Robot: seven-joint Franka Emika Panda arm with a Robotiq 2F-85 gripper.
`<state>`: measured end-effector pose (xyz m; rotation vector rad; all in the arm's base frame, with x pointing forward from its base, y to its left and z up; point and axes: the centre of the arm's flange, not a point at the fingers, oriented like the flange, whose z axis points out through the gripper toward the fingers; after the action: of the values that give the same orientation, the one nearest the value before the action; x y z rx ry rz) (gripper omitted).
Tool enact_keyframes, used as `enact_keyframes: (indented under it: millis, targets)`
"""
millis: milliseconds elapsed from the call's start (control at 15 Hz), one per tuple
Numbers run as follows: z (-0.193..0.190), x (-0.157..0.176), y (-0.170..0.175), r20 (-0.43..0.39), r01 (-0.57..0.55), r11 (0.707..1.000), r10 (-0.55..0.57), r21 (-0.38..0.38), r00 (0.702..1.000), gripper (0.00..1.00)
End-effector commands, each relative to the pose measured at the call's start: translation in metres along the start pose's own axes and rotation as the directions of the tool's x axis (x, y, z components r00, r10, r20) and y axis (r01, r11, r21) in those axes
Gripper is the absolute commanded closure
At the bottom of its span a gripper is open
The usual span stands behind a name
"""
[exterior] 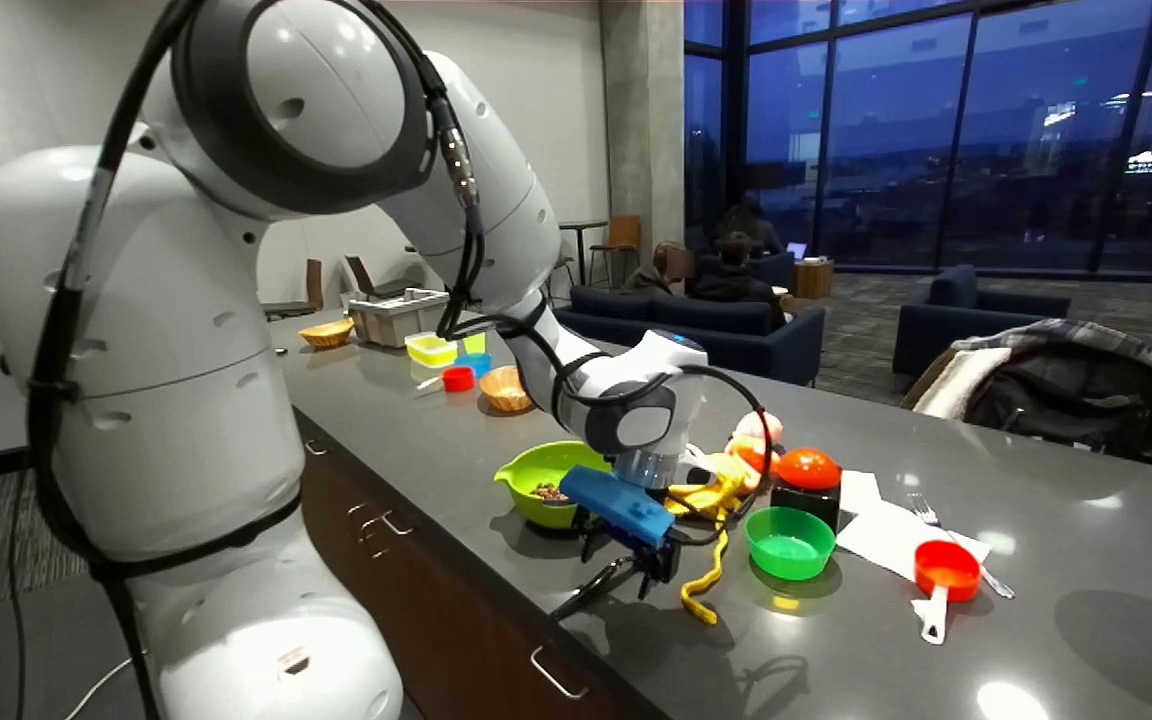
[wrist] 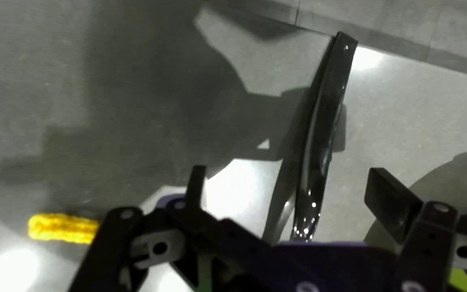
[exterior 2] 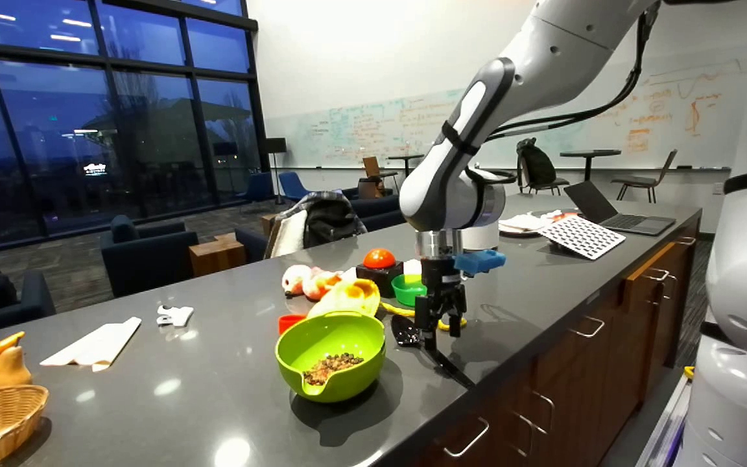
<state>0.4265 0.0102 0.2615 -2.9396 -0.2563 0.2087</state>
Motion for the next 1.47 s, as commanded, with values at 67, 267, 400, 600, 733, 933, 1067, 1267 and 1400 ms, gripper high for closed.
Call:
enact_keyframes:
  millis: [67,267,400,600,733,933,1067,1267,1400]
  targets:
    - [-0.015,-0.013,-0.028,-0.083,-0.066,0.977,0.051,-0.2,0.995,0.0]
    - [-0.03,-0.01,-0.038,-0.118,-0.096,0.949,0.063,-0.299,0.991,0.0]
    - [-0.041,-0.008,-0.044,-0.132,-0.102,0.94,0.062,-0.326,0.989,0.0]
    - [-0.059,-0.006,-0.054,-0.137,-0.161,0.949,0.128,-0.271,0.982,0.0]
    - [-0.068,-0.008,-0.06,-0.122,-0.214,0.951,0.19,-0.225,0.974,0.0]
    - [-0.085,-0.012,-0.072,-0.082,-0.299,0.939,0.289,-0.17,0.954,0.0]
    - [-0.099,-0.013,-0.081,-0.075,-0.338,0.929,0.331,-0.148,0.941,0.0]
    - [-0.122,-0.007,-0.096,-0.094,-0.356,0.921,0.345,-0.156,0.934,0.0]
    - [-0.138,0.003,-0.104,-0.096,-0.353,0.92,0.341,-0.168,0.935,0.0]
